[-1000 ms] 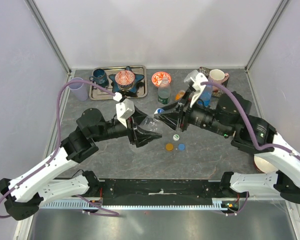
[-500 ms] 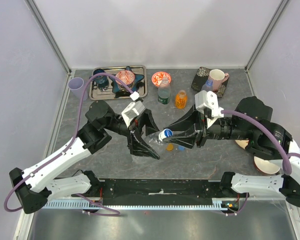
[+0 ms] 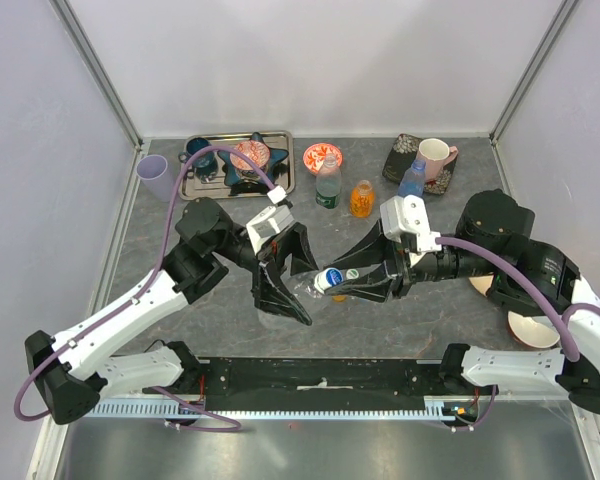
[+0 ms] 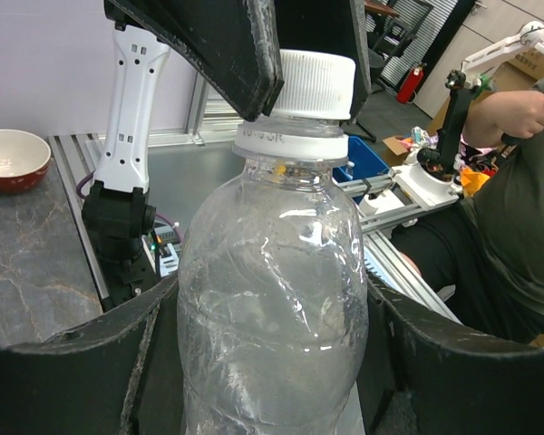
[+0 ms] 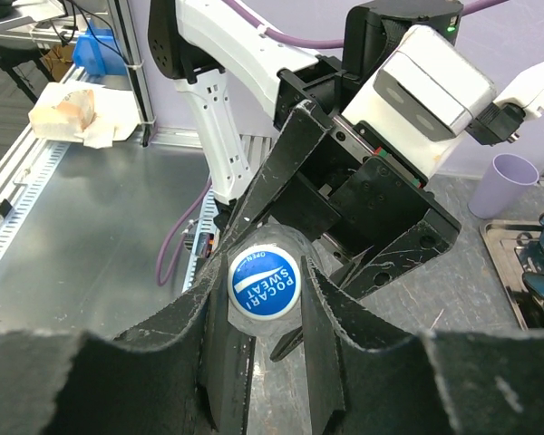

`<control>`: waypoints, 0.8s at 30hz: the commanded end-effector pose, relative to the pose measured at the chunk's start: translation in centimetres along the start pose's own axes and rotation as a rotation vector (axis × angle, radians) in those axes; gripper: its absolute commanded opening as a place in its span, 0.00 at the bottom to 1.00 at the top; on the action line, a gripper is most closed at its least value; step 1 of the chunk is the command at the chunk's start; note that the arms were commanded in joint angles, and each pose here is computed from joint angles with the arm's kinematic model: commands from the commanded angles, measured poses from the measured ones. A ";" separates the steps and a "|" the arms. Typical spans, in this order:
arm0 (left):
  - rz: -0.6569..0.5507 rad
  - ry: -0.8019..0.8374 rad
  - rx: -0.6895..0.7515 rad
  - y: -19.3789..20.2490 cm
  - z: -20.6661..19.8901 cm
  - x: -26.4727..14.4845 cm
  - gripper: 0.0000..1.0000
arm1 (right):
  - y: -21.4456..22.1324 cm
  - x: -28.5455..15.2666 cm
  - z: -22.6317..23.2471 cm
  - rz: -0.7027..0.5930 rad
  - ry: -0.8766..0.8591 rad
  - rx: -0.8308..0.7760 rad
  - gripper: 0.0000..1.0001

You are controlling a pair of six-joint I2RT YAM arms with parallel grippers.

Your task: Unscrew the bottle caps

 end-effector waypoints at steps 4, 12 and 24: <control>-0.065 -0.176 0.033 -1.6 1.4 -1.0 0.43 | -0.4 -1.1 1.9 0.001 -0.045 0.092 0.39; -0.050 -0.243 0.049 -1.5 1.7 -1.3 0.44 | -2.4 -1.9 0.5 -0.103 0.144 0.123 0.58; -0.040 -0.261 0.054 -1.2 1.5 -1.5 0.44 | -3.7 -1.9 -1.4 -0.163 0.319 0.159 0.75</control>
Point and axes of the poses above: each gripper's point midway between its finger pads, its own x axis out along the fingers, its own z axis along the line the jaws close on, y = z × x, the point moved 7 cm from there along -x, back along the fingers, and after that the axes turned 7 degrees about x, right-handed, at the moved point
